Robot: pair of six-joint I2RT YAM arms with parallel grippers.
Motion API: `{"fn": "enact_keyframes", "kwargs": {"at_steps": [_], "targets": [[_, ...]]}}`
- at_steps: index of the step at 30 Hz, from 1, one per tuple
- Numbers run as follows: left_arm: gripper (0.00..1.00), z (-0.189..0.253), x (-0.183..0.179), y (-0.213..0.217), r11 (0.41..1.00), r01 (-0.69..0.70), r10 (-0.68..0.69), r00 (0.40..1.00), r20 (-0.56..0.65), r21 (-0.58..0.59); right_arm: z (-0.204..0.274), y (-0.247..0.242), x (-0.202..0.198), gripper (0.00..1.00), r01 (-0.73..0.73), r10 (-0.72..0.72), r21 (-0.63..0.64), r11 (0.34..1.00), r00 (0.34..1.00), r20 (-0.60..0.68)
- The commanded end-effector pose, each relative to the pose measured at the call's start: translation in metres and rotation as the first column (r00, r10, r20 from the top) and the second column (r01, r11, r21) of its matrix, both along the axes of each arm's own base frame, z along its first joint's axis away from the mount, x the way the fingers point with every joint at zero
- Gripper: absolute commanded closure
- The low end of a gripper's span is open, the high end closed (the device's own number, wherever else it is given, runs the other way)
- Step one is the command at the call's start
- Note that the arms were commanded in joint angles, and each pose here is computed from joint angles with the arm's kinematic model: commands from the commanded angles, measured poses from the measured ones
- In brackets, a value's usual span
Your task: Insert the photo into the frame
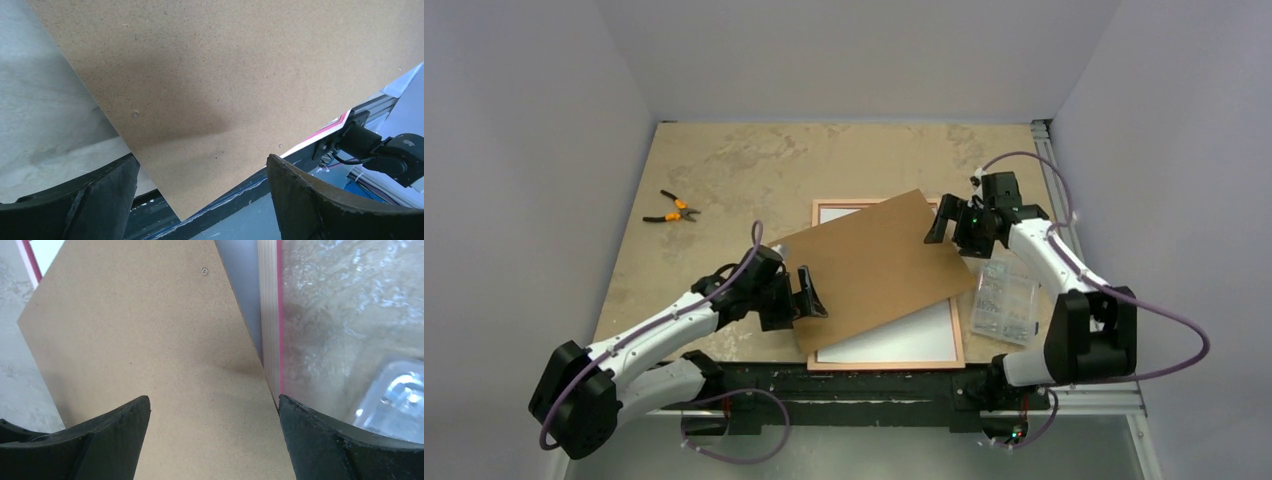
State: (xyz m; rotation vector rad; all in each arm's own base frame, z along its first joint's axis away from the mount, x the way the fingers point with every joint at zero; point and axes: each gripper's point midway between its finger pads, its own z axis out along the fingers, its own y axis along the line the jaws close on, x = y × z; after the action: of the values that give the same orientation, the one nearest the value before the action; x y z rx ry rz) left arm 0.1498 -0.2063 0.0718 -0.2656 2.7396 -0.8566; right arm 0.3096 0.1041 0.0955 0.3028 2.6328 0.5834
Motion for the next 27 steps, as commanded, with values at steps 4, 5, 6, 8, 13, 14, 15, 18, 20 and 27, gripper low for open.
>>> {"fn": "enact_keyframes", "kwargs": {"at_steps": [4,5,6,8,13,14,15,18,20,27], "targets": [[0.05,0.014,0.009,-0.030,0.996,-0.009,0.014,0.999,0.048,-0.093,0.034,-0.017,-0.024,0.01,0.043,-0.038,-0.091,0.995,0.998,0.052],[0.05,0.012,0.008,-0.031,0.996,-0.012,0.016,0.999,0.043,-0.089,0.035,-0.020,-0.025,0.01,0.053,-0.047,-0.106,0.993,0.997,0.057],[0.04,0.011,0.006,-0.033,0.996,-0.010,0.013,0.999,0.040,-0.088,0.036,-0.024,-0.025,0.01,0.067,-0.059,-0.124,0.990,0.996,0.068],[0.04,0.007,0.003,-0.035,0.997,-0.007,0.009,1.000,0.029,-0.083,0.036,-0.029,-0.021,0.01,0.089,-0.076,-0.146,0.985,0.993,0.094],[0.04,-0.004,-0.004,-0.032,0.998,-0.012,0.014,1.000,0.019,-0.057,0.029,-0.008,-0.002,0.02,0.016,-0.008,-0.058,0.998,0.993,0.122],[0.04,-0.006,-0.006,-0.030,0.998,-0.017,0.018,1.000,0.015,-0.052,0.030,0.000,0.003,0.01,-0.009,0.012,-0.021,1.000,0.992,0.129],[0.05,-0.010,-0.008,-0.027,0.999,-0.026,0.026,1.000,0.009,-0.045,0.029,0.006,0.007,0.02,-0.028,0.027,0.007,1.000,0.992,0.125],[0.06,-0.017,-0.013,-0.019,0.998,-0.049,0.049,0.999,0.002,-0.032,0.025,0.023,0.017,0.02,-0.087,0.078,0.079,0.993,0.991,0.110],[0.07,-0.022,-0.016,-0.011,0.998,-0.065,0.065,0.998,-0.005,-0.004,0.026,0.032,0.026,0.02,-0.126,0.113,0.112,0.986,0.987,0.118],[0.00,-0.033,-0.034,0.010,0.994,-0.057,0.062,0.997,-0.048,0.095,0.031,0.050,0.071,0.01,-0.158,0.153,0.034,0.987,0.981,0.117]]}}
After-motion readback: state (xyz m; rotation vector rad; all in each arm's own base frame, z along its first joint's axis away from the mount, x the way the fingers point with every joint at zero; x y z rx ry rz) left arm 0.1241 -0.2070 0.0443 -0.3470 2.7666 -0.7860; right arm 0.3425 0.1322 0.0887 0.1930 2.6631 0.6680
